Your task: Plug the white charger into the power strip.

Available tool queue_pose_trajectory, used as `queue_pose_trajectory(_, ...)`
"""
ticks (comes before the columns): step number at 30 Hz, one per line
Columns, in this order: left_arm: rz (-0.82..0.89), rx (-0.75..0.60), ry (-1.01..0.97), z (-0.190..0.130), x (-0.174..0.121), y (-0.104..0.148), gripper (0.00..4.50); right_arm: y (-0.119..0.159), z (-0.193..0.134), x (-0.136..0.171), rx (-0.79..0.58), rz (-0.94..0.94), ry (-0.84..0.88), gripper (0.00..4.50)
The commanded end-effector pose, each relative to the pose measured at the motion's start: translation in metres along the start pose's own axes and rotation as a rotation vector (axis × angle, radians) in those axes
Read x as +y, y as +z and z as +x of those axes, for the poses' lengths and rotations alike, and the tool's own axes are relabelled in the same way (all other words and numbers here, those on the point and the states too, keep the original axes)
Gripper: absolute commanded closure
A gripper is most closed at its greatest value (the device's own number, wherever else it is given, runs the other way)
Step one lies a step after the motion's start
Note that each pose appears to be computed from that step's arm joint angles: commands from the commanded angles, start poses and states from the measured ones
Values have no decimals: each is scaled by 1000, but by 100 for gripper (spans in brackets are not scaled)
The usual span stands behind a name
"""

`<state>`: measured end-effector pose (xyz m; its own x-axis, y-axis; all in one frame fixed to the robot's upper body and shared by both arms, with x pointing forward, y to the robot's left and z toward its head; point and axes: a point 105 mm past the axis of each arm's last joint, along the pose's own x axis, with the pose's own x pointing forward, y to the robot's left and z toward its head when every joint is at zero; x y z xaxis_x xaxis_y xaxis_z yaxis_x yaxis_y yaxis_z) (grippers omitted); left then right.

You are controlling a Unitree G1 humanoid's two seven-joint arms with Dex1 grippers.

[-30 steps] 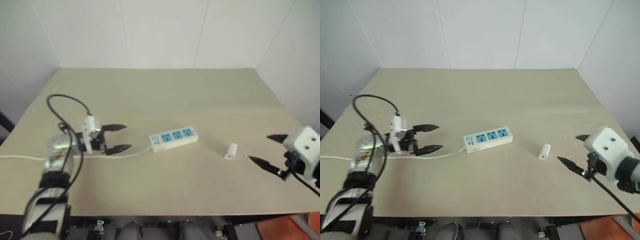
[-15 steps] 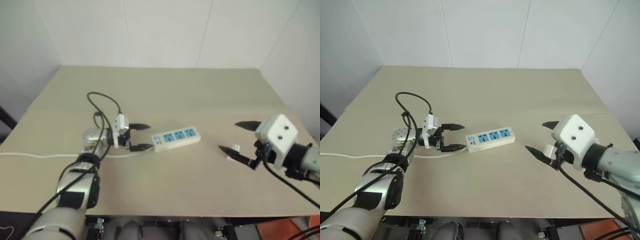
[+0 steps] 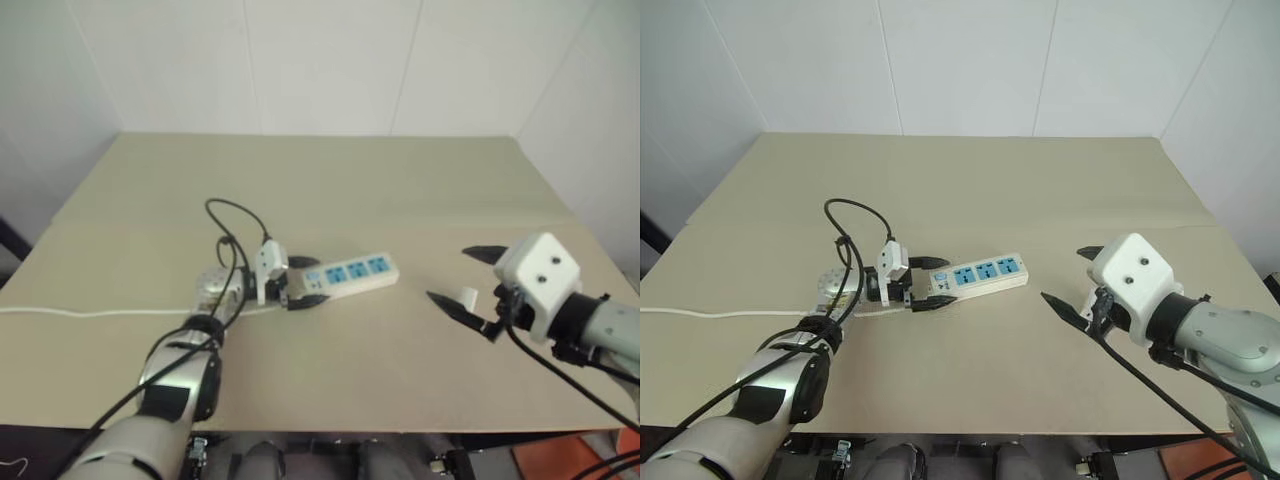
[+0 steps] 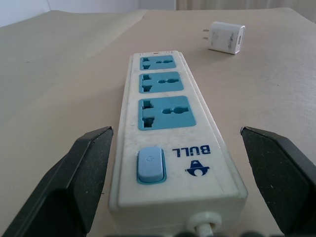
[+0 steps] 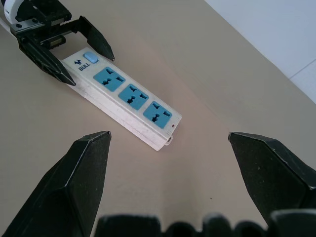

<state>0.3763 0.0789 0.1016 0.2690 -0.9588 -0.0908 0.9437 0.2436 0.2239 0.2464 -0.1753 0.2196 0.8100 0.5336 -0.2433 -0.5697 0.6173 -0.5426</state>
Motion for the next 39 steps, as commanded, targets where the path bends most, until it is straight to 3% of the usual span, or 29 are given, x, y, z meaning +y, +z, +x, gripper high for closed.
queue_pose_trajectory(1,-20,12,-5,2,-1,-2,1,4,-1,-3,-4,-29,-17,0)
queue_pose_trajectory(11,-25,115,54,-2,-3,-25,1,0,0,-4,7,-12,-39,0)
queue_pose_trajectory(24,-51,117,54,1,-5,-28,1,-5,3,-4,15,0,-55,0)
queue_pose_trajectory(29,-59,118,46,0,-7,-30,114,-7,3,-3,24,-4,-60,0)
queue_pose_trajectory(36,-31,106,-5,-2,-9,-23,118,-11,1,-6,54,-46,-31,0)
queue_pose_trajectory(39,-17,83,-72,-8,-12,-16,118,-21,-5,-14,127,-181,46,0)
